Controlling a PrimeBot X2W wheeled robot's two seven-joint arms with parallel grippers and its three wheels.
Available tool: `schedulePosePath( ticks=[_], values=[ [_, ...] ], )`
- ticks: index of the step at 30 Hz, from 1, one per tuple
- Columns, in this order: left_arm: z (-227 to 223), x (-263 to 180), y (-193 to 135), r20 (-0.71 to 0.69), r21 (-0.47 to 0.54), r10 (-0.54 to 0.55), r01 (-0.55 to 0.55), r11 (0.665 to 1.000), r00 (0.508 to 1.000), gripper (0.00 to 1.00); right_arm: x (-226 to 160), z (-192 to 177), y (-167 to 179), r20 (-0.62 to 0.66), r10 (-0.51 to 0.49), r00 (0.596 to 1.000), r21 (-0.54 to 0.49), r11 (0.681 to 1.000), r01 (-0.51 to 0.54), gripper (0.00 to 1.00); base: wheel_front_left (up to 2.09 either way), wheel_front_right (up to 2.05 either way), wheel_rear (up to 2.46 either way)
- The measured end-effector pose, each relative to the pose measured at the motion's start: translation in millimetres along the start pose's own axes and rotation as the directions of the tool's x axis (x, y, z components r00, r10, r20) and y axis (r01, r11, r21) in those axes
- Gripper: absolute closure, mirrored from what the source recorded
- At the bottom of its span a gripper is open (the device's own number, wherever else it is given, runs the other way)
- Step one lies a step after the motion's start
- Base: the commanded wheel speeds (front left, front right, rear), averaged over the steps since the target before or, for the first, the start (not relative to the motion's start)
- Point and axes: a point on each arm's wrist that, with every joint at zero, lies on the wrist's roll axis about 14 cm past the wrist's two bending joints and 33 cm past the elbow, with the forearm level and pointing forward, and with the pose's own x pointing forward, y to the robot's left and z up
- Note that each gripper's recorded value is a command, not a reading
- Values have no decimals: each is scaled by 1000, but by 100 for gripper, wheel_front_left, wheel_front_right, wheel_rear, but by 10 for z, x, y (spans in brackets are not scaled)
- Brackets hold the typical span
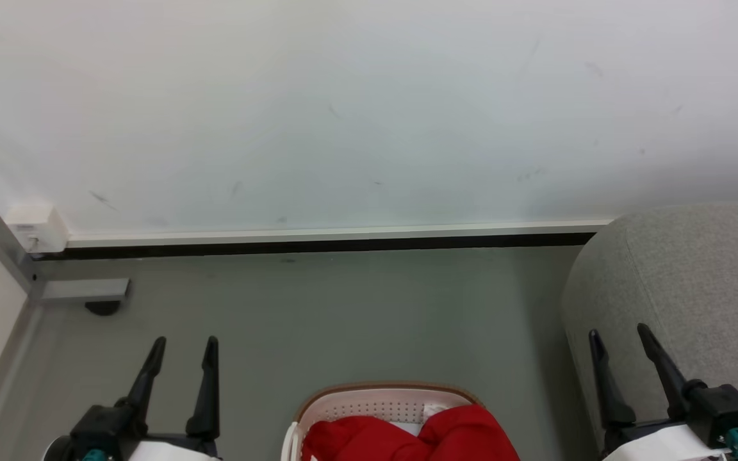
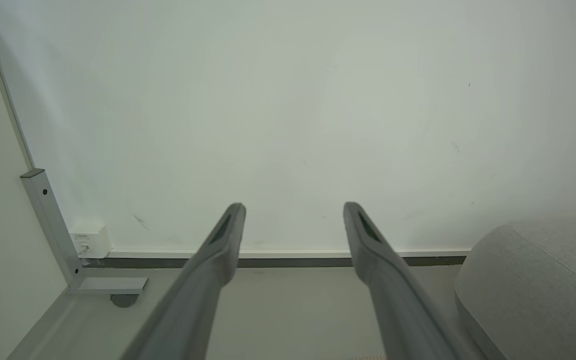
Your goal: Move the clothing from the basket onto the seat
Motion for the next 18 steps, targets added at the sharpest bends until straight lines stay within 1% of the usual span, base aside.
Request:
schedulePosePath(
  ticks=[3,7,18],
  values=[
    [-17,35,-25,-3,-9,-6,6,1000,1000,0,-12,25,-72,16,-24,1000,28,999,24,0,0,0,0],
    [-74,84,-91,-16,-25,-23,23,999,1000,0,-41,11,-136,15,-46,999,40,998,46,0,0,0,0],
    [-431,315,-442,-103,-66,-135,129,990,985,0,-53,-9,-442,20,-137,990,47,990,136,0,0,0,0]
  ],
)
